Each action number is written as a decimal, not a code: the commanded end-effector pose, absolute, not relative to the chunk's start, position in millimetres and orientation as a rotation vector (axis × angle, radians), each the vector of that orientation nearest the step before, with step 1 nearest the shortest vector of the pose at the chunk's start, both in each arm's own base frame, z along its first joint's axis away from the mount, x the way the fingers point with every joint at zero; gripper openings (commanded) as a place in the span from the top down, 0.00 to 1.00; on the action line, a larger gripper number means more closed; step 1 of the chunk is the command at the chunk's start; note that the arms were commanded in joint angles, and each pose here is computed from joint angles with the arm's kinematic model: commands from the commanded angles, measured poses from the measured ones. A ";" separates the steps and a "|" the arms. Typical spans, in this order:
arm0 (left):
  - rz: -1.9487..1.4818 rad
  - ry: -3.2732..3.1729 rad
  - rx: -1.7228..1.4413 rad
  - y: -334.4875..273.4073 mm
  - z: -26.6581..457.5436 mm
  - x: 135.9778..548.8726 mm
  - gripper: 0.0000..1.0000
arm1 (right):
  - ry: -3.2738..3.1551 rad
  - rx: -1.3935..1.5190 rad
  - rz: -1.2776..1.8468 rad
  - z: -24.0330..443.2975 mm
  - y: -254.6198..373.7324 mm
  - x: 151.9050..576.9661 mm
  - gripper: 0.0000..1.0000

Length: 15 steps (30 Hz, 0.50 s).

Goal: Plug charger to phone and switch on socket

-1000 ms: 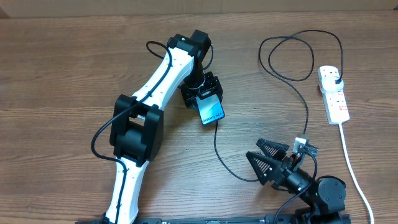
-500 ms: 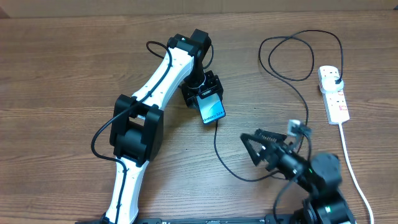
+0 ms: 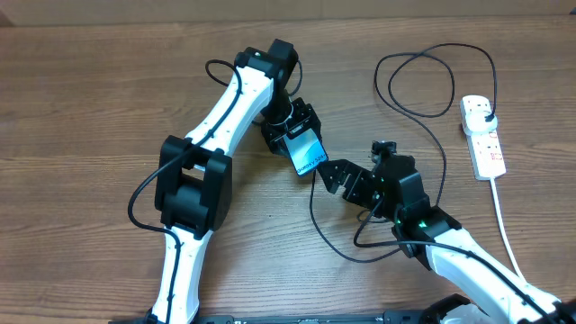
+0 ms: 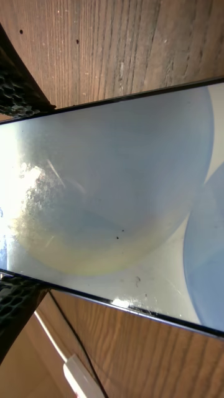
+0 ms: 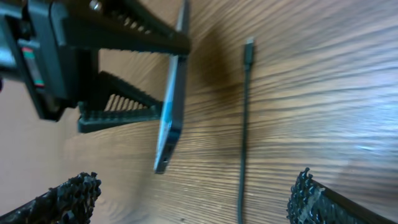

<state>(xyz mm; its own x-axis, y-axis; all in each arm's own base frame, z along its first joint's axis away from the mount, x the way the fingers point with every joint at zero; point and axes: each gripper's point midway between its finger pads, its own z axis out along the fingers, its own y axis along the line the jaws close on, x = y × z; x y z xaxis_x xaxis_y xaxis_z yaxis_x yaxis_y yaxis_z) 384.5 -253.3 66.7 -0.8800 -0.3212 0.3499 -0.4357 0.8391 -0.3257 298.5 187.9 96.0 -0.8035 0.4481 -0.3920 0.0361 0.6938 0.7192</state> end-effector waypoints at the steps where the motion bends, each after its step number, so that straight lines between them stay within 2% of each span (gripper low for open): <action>1: 0.669 -2.688 0.616 -259.1 77.7 390.7 0.96 | 2.266 0.267 1.102 124.6 207.7 306.3 0.00; 7: 0.666 -2.681 0.637 -258.2 77.7 391.4 0.96 | 2.207 0.205 1.097 134.0 211.8 312.9 0.00; 15: 0.675 -2.674 0.646 -259.4 78.3 391.8 0.96 | 2.267 0.279 1.005 97.9 219.1 321.4 0.10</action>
<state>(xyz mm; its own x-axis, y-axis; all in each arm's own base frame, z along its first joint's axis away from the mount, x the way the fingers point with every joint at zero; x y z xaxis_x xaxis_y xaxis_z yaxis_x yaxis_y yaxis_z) 386.7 -253.3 69.6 -0.8588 -0.3450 0.3788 -0.4754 0.8123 -0.3379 308.6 216.0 100.3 -0.7969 0.3963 -0.4560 -0.0819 0.6770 0.7314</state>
